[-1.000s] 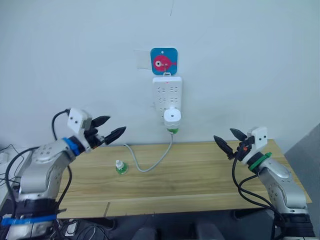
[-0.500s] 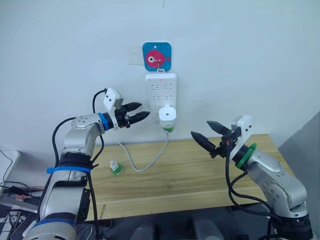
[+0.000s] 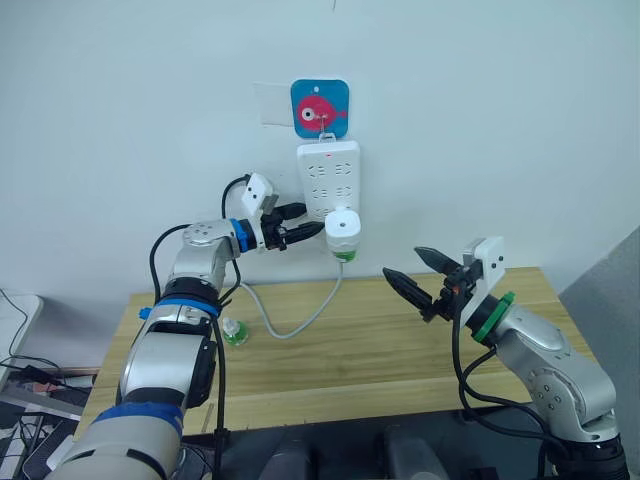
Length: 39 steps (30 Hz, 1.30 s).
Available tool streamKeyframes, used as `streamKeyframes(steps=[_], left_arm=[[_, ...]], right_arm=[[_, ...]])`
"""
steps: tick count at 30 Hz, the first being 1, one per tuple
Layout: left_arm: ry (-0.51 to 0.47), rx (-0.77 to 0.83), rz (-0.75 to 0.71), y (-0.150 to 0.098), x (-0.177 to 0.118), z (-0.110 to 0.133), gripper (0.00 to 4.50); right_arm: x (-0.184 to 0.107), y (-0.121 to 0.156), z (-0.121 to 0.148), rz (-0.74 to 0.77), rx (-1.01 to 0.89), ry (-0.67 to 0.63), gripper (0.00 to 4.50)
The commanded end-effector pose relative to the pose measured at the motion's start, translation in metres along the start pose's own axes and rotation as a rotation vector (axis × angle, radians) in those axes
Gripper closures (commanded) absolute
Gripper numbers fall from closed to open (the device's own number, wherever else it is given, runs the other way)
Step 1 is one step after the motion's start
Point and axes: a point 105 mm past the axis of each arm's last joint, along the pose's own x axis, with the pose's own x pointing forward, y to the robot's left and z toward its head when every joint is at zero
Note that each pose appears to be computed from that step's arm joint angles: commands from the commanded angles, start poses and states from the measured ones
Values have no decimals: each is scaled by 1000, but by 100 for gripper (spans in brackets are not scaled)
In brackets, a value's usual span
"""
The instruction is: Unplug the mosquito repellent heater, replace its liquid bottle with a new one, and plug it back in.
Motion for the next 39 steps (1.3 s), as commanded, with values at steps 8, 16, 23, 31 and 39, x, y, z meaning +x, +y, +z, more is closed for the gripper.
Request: streamKeyframes(steps=[8,16,23,31,39], left_arm=[[-84,13,-121,-14,18,30,148],[-80,-1,-131,-13,10,30,204],[-89,-10,-123,-12,10,31,319],[-87,-6,-117,-12,9,32,319],[-85,2,-108,-11,10,32,319]], right_arm=[[2,2,9,15,-38,-20,0],[10,6,13,10,-56,-21,0],[34,17,18,-40,-116,-23,0],[61,20,26,-125,-155,-39,0],[81,16,30,-167,-173,-47,0]])
